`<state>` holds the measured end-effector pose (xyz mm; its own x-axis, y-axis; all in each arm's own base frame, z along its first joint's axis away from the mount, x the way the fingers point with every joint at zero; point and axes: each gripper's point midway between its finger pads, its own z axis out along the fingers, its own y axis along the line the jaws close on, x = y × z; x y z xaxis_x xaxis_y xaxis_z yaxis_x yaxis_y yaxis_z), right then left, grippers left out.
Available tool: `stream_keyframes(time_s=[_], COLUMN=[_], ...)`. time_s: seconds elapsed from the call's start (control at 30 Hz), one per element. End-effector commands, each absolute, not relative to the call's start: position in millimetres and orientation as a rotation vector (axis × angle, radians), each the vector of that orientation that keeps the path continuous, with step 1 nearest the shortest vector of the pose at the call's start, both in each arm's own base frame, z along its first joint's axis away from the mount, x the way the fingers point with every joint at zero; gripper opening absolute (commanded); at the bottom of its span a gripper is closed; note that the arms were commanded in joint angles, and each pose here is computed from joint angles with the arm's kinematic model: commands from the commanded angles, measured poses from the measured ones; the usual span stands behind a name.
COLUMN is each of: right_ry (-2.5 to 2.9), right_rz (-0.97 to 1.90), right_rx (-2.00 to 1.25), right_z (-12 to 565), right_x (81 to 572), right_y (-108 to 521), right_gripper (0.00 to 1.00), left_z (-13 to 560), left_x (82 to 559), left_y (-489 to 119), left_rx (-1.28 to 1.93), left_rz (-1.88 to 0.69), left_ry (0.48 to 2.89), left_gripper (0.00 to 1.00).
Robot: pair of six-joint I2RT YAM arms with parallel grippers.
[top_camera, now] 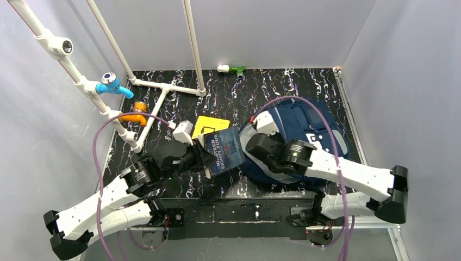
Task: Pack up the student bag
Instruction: Place the book in the student bag.
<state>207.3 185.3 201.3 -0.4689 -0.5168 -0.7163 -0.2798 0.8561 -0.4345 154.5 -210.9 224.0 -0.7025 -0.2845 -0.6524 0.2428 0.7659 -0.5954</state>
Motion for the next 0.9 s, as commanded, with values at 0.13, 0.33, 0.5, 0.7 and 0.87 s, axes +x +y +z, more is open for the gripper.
stream_keyframes(time_s=[0.13,0.33,0.5,0.7,0.87], right_ry=[1.934,1.905,1.885,1.872,1.865], right_rz=[-0.036,0.006,0.043,0.064,0.069], right_rx=[-0.295,-0.251,-0.234,-0.225,-0.22], right_z=[267.0,287.2,297.6,301.8,305.3], right_x=[223.5,225.4,224.9,224.2,222.8], right_y=[182.9,175.8,175.6,174.4,169.8], right_gripper=[0.01,0.01,0.01,0.01,0.01], left_z=[286.8,287.1,268.0,258.1,250.0], left_x=[156.2,180.6,198.0,218.4,228.0], left_y=[-295.7,-317.6,-349.7,-407.2,-452.2], left_rx=[-0.205,-0.381,-0.504,-0.521,-0.373], left_rz=[-1.453,-1.499,-1.53,-1.699,-1.714], left_ry=[2.06,2.043,2.119,2.093,2.121], left_gripper=[0.0,0.0,0.0,0.0,0.0])
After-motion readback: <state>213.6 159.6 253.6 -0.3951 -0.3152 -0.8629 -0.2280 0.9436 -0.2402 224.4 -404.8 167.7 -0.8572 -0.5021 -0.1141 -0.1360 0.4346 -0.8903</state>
